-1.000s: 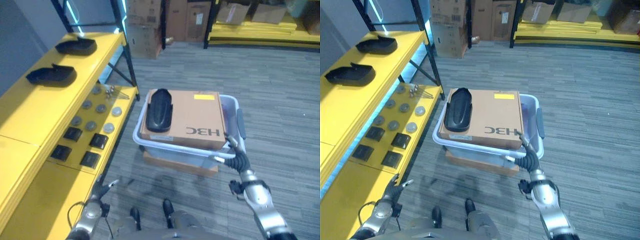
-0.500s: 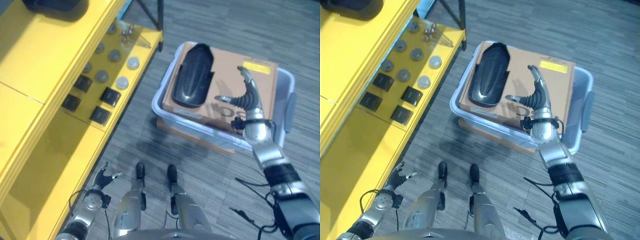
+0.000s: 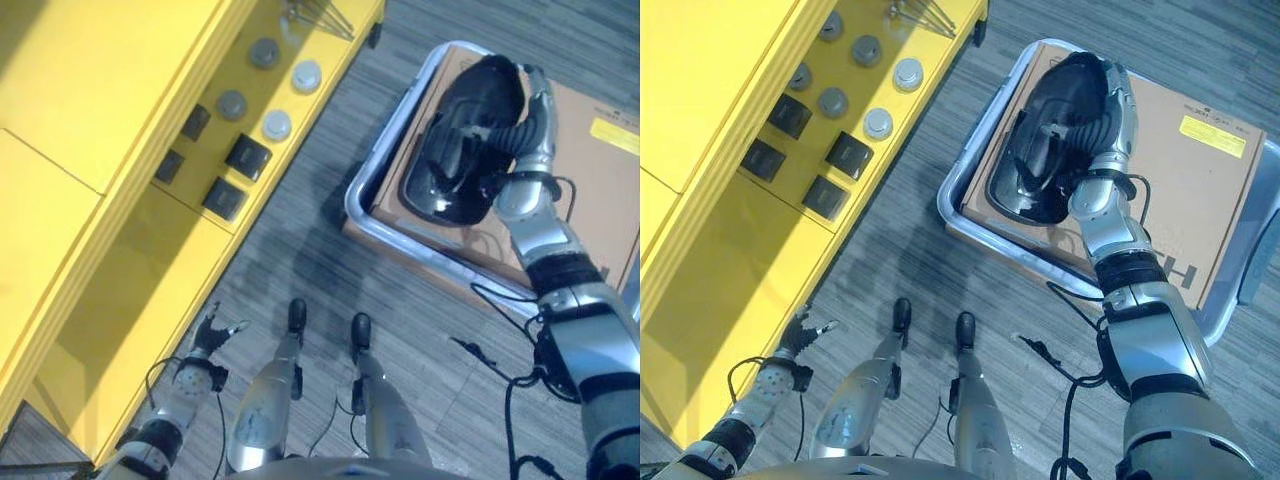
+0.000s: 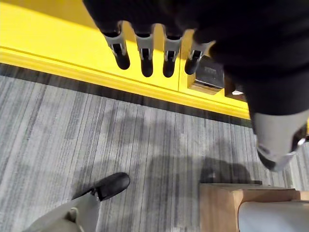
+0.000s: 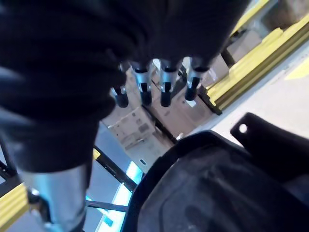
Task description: Move parts from the plastic box to the shelf.
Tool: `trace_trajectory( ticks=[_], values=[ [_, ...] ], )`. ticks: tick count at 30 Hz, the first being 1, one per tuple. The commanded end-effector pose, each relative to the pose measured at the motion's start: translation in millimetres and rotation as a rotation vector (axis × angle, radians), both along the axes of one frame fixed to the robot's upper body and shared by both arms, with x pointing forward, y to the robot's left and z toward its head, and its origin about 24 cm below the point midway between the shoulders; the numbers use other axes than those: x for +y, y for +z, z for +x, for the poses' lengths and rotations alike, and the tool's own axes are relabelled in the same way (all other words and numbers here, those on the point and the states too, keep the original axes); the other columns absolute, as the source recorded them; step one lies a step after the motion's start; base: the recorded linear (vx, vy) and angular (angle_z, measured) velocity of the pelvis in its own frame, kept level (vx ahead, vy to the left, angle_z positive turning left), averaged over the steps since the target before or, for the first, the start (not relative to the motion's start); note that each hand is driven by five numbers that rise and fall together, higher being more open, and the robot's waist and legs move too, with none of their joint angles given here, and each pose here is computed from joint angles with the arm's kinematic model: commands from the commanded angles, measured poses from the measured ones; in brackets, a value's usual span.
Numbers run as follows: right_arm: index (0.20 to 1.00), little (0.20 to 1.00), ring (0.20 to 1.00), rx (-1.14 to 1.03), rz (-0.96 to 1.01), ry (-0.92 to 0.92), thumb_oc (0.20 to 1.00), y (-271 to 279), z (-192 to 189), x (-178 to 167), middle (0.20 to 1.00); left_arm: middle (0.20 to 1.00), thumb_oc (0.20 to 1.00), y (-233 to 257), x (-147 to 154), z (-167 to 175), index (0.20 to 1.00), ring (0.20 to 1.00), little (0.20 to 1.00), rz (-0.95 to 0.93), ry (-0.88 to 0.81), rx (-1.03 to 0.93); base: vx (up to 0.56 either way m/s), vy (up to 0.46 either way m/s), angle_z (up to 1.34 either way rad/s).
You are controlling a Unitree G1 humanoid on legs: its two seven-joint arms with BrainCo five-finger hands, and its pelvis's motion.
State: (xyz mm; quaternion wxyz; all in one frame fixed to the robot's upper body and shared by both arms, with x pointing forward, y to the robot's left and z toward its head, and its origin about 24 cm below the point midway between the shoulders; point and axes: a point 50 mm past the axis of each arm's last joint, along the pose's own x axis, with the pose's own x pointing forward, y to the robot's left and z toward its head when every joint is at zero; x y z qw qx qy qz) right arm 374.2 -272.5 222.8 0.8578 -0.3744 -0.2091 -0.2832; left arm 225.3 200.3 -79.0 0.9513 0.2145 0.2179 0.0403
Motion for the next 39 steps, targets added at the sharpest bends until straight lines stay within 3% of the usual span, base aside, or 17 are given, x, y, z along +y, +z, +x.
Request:
trace_trajectory(
  ticks=[1,9,16,17,18,19,27,34,38,39],
  values=[
    [1.0,1.0,1.0,-0.026,-0.063,-0.097,1.0,1,-4,-11,1.0,1.0,1.0,1,2,1,1.0,1.0,1.0,0.013,0.018,-0.018,0.01,0.006,0.06],
    [1.0,1.0,1.0,-0.016,-0.159,-0.229,1.0,-13,-5,-14,1.0,1.0,1.0,0,-5,4,1.0,1.0,1.0,0.022,0.018,-0.024,0.0,0.003,0.01],
    [1.0,1.0,1.0,0.108,-0.104,-0.207,1.0,-34,0,-15,1.0,1.0,1.0,-4,-5,3,1.0,1.0,1.0,0.031,0.031,0.0,-0.01,-0.001,-0.01],
    [0.398,0.398,0.398,0.161,-0.081,-0.177,0.398,-38,3,-15,0.398,1.0,1.0,-5,-3,3,1.0,1.0,1.0,0.034,0.035,0.008,-0.02,-0.012,-0.03],
    [0.398,0.398,0.398,0.215,-0.036,-0.14,0.398,-43,5,-15,0.398,1.0,1.0,-5,0,3,1.0,1.0,1.0,0.034,0.045,0.013,0.0,0.0,0.0],
    [0.2,0.2,0.2,0.262,-0.017,-0.13,0.2,-46,6,-19,0.2,1.0,1.0,-6,2,3,1.0,1.0,1.0,0.02,0.067,0.02,0.0,0.0,0.0],
    [0.2,0.2,0.2,0.559,0.109,-0.154,0.2,-96,-9,-52,0.2,1.0,1.0,-8,23,0,1.0,1.0,1.0,-0.023,0.134,0.063,0.0,-0.057,0.04],
    [0.2,0.2,0.2,0.769,0.216,-0.318,0.2,-169,-67,-93,0.2,1.0,1.0,-14,40,-15,1.0,1.0,1.0,-0.037,0.175,0.118,0.05,-0.054,0.14],
    [0.2,0.2,0.2,0.728,0.256,-0.379,0.2,-188,-99,-107,0.2,1.0,1.0,-7,48,-15,1.0,1.0,1.0,-0.012,0.167,0.087,0.06,-0.003,0.23],
    [0.2,0.2,0.2,0.631,0.184,-0.358,0.2,-174,-101,-107,0.2,1.0,1.0,3,51,-10,1.0,1.0,1.0,-0.006,0.164,0.033,0.0,0.0,0.0]
  ],
)
